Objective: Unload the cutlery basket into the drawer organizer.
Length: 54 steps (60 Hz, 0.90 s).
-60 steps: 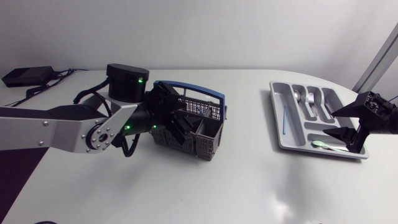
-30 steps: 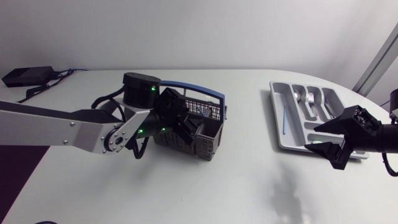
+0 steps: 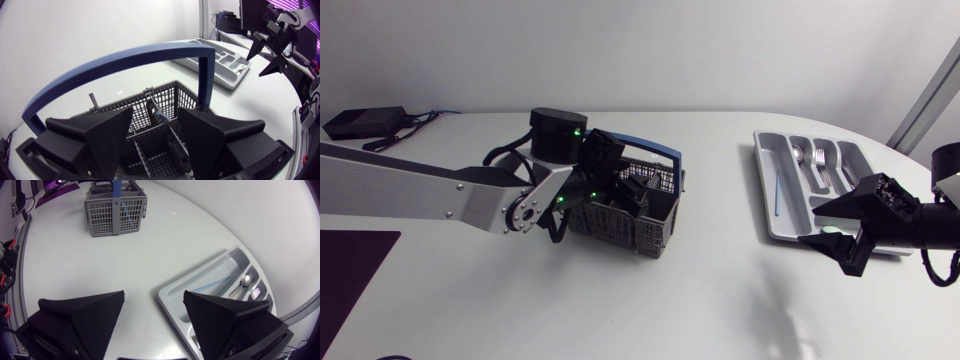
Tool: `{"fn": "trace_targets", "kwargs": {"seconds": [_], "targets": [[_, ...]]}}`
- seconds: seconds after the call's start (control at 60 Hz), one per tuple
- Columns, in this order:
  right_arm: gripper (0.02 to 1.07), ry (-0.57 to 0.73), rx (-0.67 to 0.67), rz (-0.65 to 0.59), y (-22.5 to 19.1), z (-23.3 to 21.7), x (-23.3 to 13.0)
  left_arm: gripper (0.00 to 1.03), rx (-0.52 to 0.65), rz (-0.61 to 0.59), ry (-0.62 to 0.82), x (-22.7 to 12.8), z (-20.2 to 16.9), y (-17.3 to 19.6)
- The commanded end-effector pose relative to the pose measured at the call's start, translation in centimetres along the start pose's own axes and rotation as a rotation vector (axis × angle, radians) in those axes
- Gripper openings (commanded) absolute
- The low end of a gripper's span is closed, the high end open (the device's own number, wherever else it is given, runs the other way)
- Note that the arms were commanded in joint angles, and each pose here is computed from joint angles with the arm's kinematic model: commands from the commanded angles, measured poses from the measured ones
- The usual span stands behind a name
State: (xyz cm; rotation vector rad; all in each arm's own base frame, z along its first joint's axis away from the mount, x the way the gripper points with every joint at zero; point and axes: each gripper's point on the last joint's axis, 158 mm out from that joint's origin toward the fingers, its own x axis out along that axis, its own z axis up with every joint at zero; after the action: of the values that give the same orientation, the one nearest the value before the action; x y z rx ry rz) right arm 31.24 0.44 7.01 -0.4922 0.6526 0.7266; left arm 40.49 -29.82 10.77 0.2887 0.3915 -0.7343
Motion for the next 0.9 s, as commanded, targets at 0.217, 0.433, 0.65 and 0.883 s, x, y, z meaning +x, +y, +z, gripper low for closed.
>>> {"fn": "trace_targets", "kwargs": {"seconds": [0.217, 0.433, 0.65, 0.883], "targets": [[0.88, -0.004, 0.024, 0.019, 1.3, -0.3, 0.4, 0.37, -0.033, 0.005, -0.036, 1.3, 1.4, 0.1], [0.88, -0.001, 0.021, 0.018, 1.4, -0.4, 0.4, 0.13, -0.041, 0.000, -0.028, 1.6, 1.0, -0.2], [0.88, 0.001, 0.021, 0.021, 1.7, -0.4, 0.4, 0.04, -0.050, 0.002, -0.038, 0.9, 1.3, -0.2], [0.88, 0.000, 0.010, 0.025, 2.2, -0.3, 0.5, 0.04, -0.054, 0.013, -0.075, -0.9, 2.3, 0.2]]}}
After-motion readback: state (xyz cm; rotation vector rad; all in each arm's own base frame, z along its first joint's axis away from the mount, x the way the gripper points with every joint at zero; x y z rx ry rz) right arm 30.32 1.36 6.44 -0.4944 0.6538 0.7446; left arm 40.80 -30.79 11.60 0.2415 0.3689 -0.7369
